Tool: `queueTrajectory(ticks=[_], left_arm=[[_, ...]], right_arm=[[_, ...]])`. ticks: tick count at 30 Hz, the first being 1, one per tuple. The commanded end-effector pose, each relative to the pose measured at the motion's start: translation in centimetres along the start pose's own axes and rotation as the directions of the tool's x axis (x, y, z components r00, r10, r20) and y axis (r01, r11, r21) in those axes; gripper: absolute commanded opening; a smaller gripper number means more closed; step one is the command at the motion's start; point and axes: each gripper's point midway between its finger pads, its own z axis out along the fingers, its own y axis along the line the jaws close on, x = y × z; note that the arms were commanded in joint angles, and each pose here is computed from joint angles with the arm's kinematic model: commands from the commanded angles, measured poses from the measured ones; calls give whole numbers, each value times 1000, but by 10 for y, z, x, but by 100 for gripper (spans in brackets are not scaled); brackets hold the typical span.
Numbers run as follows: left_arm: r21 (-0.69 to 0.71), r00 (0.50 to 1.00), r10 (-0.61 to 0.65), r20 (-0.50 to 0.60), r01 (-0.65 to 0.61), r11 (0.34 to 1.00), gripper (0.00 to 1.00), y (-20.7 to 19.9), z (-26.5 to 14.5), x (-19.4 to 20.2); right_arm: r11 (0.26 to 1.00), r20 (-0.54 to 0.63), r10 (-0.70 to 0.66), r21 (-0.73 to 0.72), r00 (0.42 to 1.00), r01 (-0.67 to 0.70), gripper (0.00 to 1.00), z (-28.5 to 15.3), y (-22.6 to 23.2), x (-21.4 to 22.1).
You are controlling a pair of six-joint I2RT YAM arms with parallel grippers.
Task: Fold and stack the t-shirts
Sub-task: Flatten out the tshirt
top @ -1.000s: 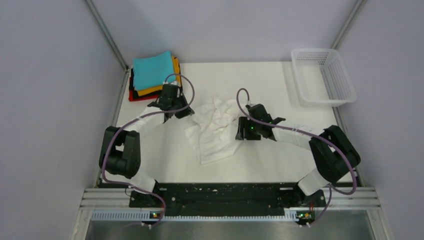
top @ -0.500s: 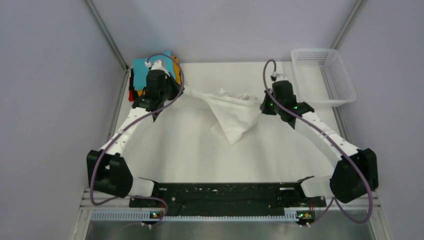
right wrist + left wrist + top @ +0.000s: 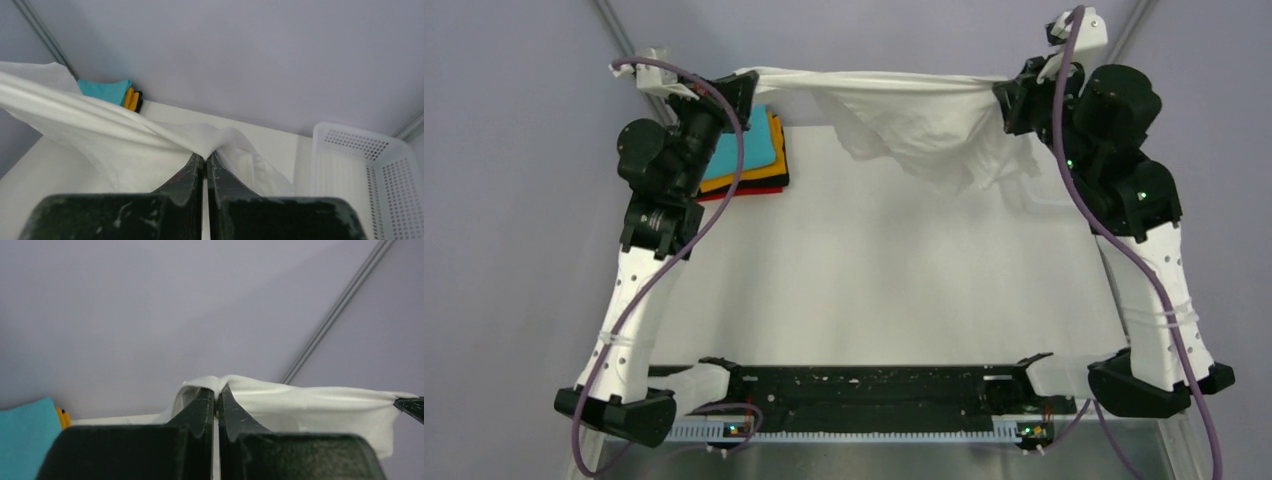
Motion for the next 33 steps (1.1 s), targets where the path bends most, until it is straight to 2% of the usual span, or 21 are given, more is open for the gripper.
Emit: queueTrajectory(ticks=[1, 5, 9, 11, 13, 16, 18, 19, 20, 22, 23, 25, 26, 27, 28, 33], left_arm=[[11, 980, 102, 169, -105, 994, 0, -17, -23, -63], [47, 979, 112, 169, -122, 991, 0, -26, -44, -62], [40, 991, 86, 103, -91, 995, 0, -14, -44, -33], [-24, 997, 67, 25, -66, 998, 0, 8, -35, -2], [-153, 995, 41, -88, -54, 987, 0, 47, -28, 46], [-380, 966, -26, -259, -77, 922, 0, 113, -30, 124], [-498, 924, -95, -371, -111, 860, 0, 155, -40, 180], [-551, 902, -148, -406, -113, 827, 0, 172, -47, 203], [-588, 875, -195, -442, -119, 800, 0, 188, -54, 227], [-630, 818, -282, -501, -122, 767, 0, 207, -68, 266], [-635, 789, -314, -527, -121, 763, 0, 211, -72, 280], [-647, 742, -357, -567, -134, 751, 0, 215, -82, 298], [-651, 732, -368, -573, -133, 747, 0, 216, -84, 303], [-652, 726, -375, -576, -130, 747, 0, 217, -86, 307], [-650, 722, -379, -578, -127, 749, 0, 217, -87, 311], [-656, 694, -411, -592, -117, 746, 0, 217, -100, 327]], right_arm=[[995, -4, -95, 0, 995, 95, 0, -36, -9, -19], [988, -8, -109, -110, 994, 107, 0, -64, 7, -16], [989, -72, -100, -117, 992, 91, 0, -62, 8, 7], [993, -155, -97, -88, 983, 84, 0, -47, 3, 31], [994, -264, -103, -56, 959, 91, 0, -24, -2, 65], [993, -441, -113, -65, 890, 94, 0, 20, 0, 132], [991, -558, -119, -119, 821, 62, 1, 54, 9, 183], [991, -610, -115, -130, 784, 45, 6, 72, 12, 209], [991, -660, -108, -129, 743, 30, 17, 89, 14, 234], [994, -725, -97, -110, 682, 24, 48, 119, 14, 273], [994, -746, -96, -100, 659, 31, 57, 130, 13, 288], [998, -761, -64, -58, 646, 31, 69, 138, 12, 301], [998, -755, -64, -60, 652, 29, 79, 137, 17, 304], [997, -760, -71, -73, 646, 23, 94, 128, 22, 316], [996, -744, -79, -93, 663, 14, 98, 121, 30, 318], [970, -715, -94, -224, 693, -99, 99, 48, 80, 342]])
